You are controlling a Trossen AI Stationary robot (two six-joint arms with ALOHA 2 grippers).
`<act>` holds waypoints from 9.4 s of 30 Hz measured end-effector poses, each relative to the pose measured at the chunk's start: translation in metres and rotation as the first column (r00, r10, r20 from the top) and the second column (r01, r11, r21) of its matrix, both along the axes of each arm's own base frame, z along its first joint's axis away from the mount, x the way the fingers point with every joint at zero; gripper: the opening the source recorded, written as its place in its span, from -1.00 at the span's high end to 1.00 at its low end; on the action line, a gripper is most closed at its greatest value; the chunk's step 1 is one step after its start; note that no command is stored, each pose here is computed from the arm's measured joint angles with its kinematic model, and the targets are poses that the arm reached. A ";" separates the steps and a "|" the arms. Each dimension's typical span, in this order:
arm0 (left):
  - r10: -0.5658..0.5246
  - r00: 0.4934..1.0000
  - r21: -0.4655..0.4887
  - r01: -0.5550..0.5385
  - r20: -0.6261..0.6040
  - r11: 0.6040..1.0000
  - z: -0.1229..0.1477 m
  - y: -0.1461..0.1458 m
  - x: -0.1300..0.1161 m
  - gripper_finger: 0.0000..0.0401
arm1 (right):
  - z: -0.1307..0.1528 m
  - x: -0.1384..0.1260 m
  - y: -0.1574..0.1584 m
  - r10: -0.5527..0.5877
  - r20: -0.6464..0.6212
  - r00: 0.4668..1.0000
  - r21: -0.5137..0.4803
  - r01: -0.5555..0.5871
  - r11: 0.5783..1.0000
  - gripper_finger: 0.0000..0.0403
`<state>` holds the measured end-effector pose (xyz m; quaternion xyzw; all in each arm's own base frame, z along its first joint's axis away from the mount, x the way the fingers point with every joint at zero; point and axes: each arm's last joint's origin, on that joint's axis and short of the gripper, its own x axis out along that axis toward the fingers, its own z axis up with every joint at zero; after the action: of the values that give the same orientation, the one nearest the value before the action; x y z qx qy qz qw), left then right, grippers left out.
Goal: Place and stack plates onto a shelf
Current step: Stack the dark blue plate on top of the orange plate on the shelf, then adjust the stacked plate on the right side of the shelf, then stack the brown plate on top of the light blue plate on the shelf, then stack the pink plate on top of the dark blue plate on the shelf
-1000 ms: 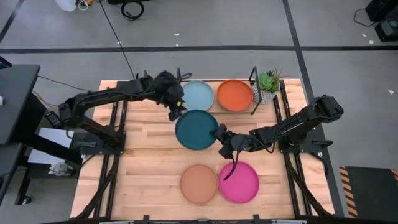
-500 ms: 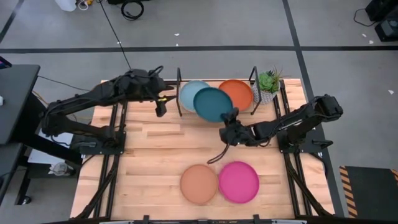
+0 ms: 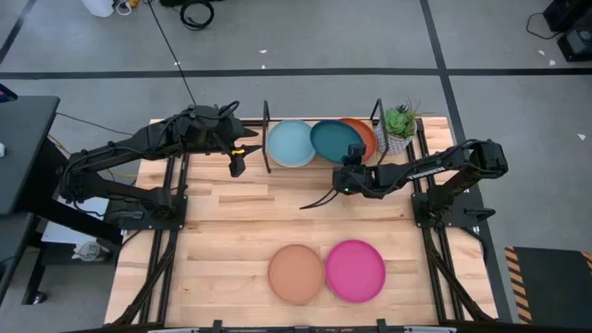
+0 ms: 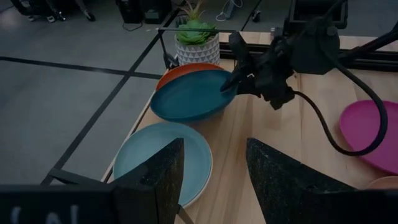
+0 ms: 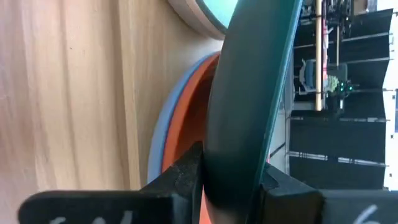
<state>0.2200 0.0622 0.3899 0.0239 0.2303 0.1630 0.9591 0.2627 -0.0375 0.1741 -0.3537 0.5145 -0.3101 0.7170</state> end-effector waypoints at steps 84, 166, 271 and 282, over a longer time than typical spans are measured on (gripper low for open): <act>-0.775 0.512 -0.037 0.826 -0.371 0.563 -0.239 -0.211 0.049 0.28 | 0.082 -0.040 0.049 -0.045 0.461 0.886 0.361 -0.140 0.922 0.06; -0.173 0.959 -0.022 0.172 -0.225 0.985 -0.156 0.048 0.133 0.02 | 0.068 -0.032 0.050 -0.046 0.399 0.916 0.389 -0.123 0.913 0.06; -0.768 0.451 0.518 0.836 -0.455 0.184 -0.286 -0.134 0.222 0.57 | 0.027 -0.061 0.032 -0.277 0.143 0.950 0.937 -0.040 0.347 0.83; -0.657 0.553 0.328 0.833 -0.512 0.446 -0.247 -0.126 0.202 0.97 | 0.013 -0.082 0.058 -0.351 -0.175 0.920 0.908 0.289 0.304 0.83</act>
<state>0.4216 -0.0638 0.1433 0.4166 0.2866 -0.2308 0.8313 0.1803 0.0203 0.1867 0.2237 0.6374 -0.1166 0.7281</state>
